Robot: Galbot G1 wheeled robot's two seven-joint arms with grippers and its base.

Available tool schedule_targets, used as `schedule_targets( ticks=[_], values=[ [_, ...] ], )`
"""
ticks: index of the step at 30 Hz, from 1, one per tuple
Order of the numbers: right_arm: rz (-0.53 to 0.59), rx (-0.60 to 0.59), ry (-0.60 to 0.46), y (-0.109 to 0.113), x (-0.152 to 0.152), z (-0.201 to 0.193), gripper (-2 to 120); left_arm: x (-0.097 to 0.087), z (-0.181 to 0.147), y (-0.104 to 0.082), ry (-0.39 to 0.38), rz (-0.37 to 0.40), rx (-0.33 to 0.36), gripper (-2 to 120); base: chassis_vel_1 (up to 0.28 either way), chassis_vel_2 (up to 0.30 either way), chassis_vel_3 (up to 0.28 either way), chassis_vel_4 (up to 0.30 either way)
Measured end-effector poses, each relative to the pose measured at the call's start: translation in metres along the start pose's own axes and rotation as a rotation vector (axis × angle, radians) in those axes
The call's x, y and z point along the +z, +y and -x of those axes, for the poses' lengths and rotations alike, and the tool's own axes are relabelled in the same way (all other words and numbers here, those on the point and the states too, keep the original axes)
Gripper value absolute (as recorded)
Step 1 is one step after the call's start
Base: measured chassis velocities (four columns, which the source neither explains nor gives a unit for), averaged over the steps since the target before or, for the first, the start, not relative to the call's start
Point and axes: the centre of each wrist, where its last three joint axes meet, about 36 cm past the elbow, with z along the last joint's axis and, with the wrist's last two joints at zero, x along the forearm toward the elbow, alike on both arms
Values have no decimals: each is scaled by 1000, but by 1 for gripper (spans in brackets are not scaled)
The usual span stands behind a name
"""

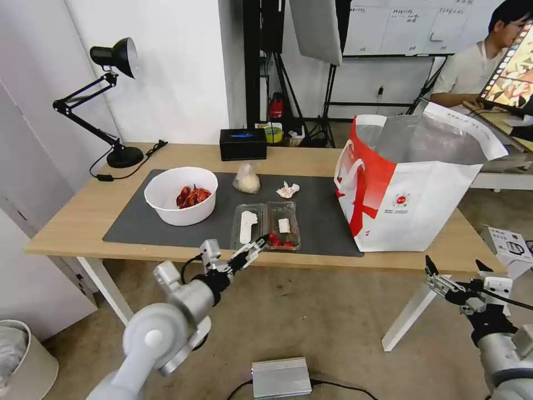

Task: Pick up the trash from the table and place it into the takeout bag.

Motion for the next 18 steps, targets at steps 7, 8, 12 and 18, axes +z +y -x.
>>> schedule_targets(
  ticks=[7,8,12,18],
  values=[
    [0,8,5,-1,3,0,100,7,11,3,4,-34,-19,100,0,0,0,0],
    [0,9,5,-1,3,0,100,7,12,4,2,-35,-25,100,0,0,0,0],
    [0,10,7,-2,4,1,100,8,16,6,-6,-40,-38,100,0,0,0,0],
    [-2,12,10,-3,6,2,100,8,24,7,-12,-46,-60,100,0,0,0,0]
  ],
)
